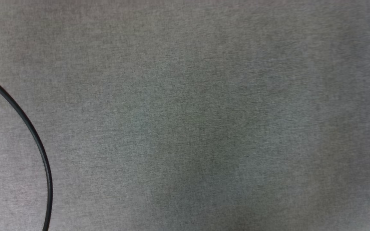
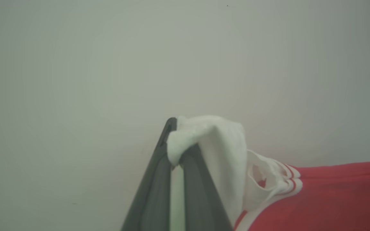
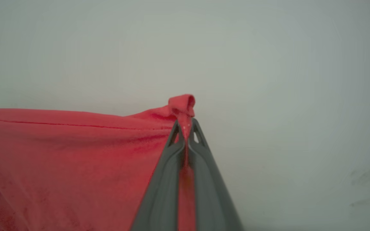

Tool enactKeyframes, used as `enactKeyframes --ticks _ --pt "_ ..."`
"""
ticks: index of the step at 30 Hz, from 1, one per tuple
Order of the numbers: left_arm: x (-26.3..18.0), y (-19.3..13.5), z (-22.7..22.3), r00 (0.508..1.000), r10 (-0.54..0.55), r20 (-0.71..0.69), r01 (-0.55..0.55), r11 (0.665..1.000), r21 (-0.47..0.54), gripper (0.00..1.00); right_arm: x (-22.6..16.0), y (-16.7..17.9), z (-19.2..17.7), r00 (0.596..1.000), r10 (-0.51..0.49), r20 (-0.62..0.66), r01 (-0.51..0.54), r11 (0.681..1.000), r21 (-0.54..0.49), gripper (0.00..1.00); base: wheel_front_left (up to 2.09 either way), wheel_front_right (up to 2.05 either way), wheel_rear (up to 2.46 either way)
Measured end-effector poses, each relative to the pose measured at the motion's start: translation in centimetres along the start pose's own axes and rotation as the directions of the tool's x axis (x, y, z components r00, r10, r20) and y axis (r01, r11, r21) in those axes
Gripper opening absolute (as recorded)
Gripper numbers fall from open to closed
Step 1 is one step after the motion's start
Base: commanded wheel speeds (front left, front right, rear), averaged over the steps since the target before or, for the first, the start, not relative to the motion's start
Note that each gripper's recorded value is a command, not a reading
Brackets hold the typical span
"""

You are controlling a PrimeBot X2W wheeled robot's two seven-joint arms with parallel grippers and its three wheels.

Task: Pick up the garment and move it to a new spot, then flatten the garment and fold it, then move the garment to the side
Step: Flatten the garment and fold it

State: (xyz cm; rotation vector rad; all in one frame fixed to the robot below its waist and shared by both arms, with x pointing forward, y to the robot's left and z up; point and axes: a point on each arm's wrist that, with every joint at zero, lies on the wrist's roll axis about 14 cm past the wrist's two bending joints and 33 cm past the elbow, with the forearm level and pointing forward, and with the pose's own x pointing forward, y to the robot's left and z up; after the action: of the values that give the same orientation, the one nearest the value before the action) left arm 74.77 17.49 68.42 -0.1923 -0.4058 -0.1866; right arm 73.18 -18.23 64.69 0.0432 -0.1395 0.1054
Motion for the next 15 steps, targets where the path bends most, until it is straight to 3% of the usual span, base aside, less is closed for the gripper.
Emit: enactKeyframes --ticks 7,15 --pt "-3.3 1.8 -7.0 0.988 0.039 -0.15 -0.046 0.998 -0.041 0.0 -0.6 0.8 -6.6 0.991 0.025 -0.133 -0.028 0.999 -0.017 0.0 0.0 0.0 0.0" --pt "-10.8 1.6 -12.7 0.945 0.056 -0.321 -0.086 0.993 -0.081 0.0 -6.4 1.4 -14.2 0.943 0.052 -0.328 -0.063 0.998 -0.022 0.0 0.0 0.0 0.0"
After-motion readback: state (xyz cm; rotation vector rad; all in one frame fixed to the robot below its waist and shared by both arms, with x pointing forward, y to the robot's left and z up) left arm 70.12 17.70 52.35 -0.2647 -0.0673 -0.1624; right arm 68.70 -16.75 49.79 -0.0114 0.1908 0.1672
